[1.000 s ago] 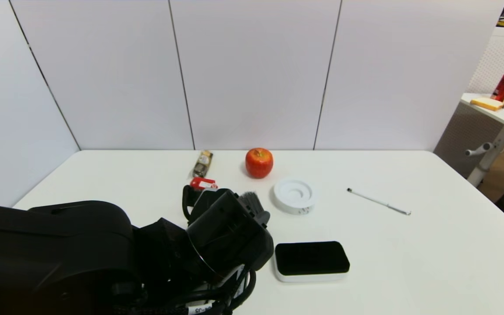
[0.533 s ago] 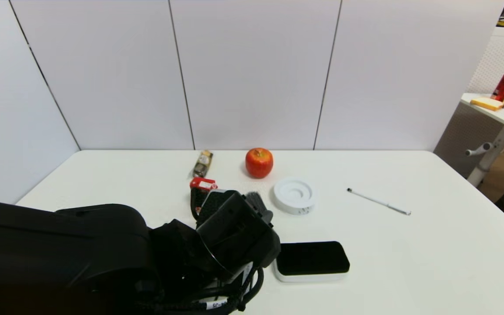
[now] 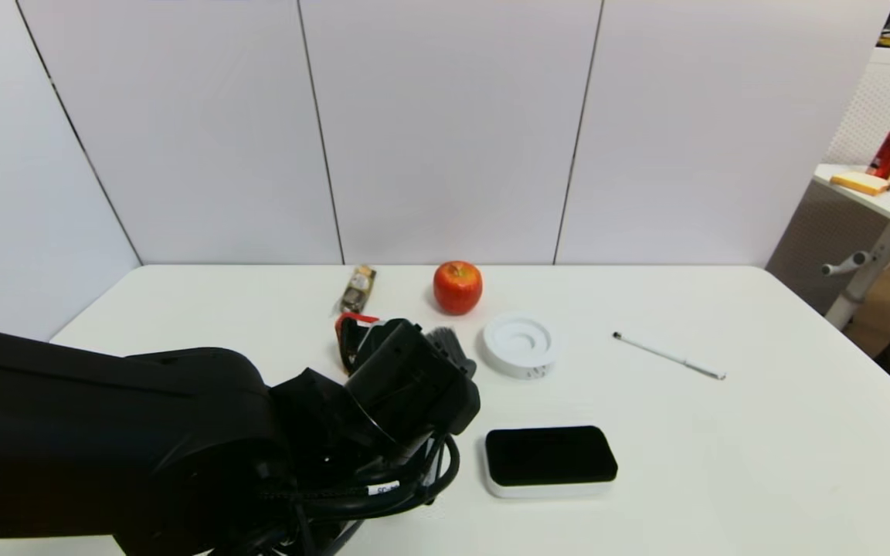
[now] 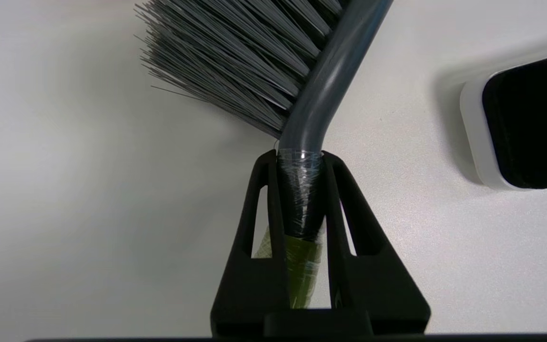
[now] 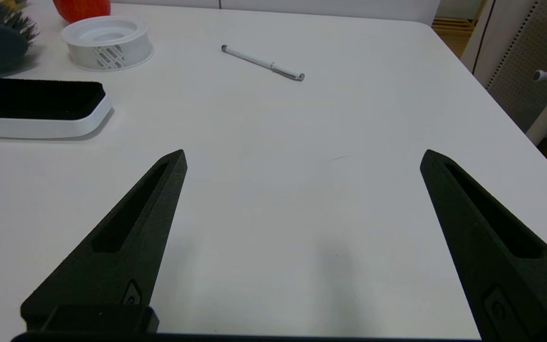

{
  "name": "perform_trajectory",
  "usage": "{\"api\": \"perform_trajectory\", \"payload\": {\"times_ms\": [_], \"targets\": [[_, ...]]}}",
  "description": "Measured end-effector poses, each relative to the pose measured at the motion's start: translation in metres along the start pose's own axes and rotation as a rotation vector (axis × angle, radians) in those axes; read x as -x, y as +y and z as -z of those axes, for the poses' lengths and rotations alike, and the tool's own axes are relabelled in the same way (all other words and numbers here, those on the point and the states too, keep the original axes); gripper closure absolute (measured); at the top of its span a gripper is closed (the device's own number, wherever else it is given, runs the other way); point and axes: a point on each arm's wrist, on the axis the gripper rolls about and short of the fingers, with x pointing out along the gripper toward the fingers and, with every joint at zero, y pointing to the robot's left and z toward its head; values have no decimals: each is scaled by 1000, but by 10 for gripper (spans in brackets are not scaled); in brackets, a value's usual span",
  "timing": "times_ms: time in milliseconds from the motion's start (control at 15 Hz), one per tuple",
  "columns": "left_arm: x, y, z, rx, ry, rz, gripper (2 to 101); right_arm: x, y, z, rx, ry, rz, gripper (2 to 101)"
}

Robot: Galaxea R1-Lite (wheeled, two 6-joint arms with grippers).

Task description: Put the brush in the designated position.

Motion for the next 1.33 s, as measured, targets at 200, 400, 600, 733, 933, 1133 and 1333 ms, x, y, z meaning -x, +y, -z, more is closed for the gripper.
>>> {"api": "perform_trajectory", "payload": {"times_ms": [200, 400, 600, 733, 933, 1133, 1333], "targets": [[-3, 0, 0, 2, 7, -4, 762, 0, 0, 0, 0, 0, 0, 50], [-4, 0, 1, -9, 9, -3, 534, 0, 0, 0, 0, 0, 0, 50], [4, -2, -11, -21, -37, 12, 382, 0, 0, 0, 0, 0, 0, 50], [26, -3, -38, -43, -137, 42, 305, 0, 0, 0, 0, 0, 0, 50], [76, 20, -94, -124, -314, 34, 226, 0, 0, 0, 0, 0, 0, 50], [133, 77, -145, -181, -447, -85, 172, 0, 0, 0, 0, 0, 0, 50], [170, 149, -152, -208, -463, -205, 135, 0, 0, 0, 0, 0, 1, 50]]}}
